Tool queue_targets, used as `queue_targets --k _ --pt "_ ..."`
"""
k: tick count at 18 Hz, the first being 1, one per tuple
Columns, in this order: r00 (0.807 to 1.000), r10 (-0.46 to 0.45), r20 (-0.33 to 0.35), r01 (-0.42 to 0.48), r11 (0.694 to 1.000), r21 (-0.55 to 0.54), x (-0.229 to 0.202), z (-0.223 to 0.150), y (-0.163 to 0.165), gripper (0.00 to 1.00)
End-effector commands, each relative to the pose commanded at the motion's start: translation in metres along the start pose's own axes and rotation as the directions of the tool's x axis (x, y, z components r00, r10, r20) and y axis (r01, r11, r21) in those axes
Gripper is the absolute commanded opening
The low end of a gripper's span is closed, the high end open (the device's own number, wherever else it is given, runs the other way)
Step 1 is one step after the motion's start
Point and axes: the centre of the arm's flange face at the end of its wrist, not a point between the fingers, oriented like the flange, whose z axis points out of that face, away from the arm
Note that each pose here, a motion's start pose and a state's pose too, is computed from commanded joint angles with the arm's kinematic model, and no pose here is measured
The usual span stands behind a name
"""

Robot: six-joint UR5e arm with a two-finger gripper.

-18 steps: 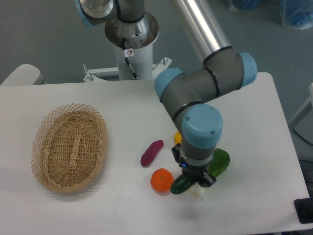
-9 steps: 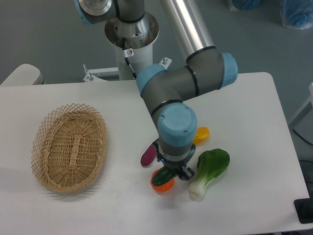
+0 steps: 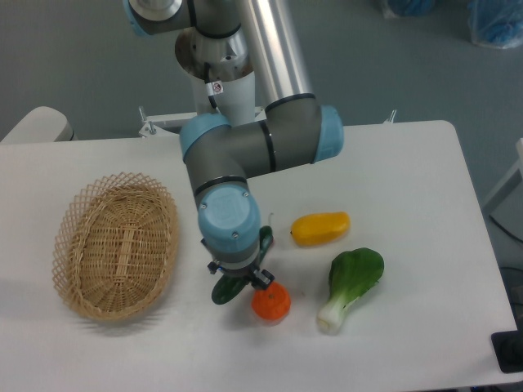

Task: Place the cucumber on the table
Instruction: 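Move the held cucumber past the orange toward the basket rim, then lower the cucumber onto the table beside the basket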

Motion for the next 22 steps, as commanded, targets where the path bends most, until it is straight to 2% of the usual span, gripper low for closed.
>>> queue_targets --k 5,6,7,8,10,11,12,13,15,22 --pt "0.994 -0.094 -0.055 0.096 0.995 0.025 0.009 0.014 -0.015 0.27" --pt "0.992 -0.114 -0.047 0.116 0.993 0.038 0.008 0.015 -0.018 0.29" --pt "0.991 -0.131 -0.032 0.132 0.989 0.061 0.009 0.018 -0.025 0.35" --pt "0.991 -0.134 -0.023 0.135 0.988 0.074 0.01 0.02 -0.029 0.36" --pt "0.991 -0.133 -0.022 0.134 0.988 0.075 0.01 0.024 -0.031 0.44" --pt "0.991 -0.131 -0.02 0.132 0.988 0.075 0.01 0.024 -0.031 0.61" --pt "0.992 -0.124 -0.017 0.125 0.989 0.076 0.01 0.024 -0.031 0.86" --pt "0.992 -0.122 -0.014 0.123 0.989 0.078 0.009 0.023 -0.031 0.87" --pt "0.992 -0.123 -0.009 0.123 0.989 0.08 0.009 0.024 -0.031 0.99" --pt "0.993 -0.121 -0.002 0.121 0.989 0.088 0.009 0.016 -0.029 1.0"
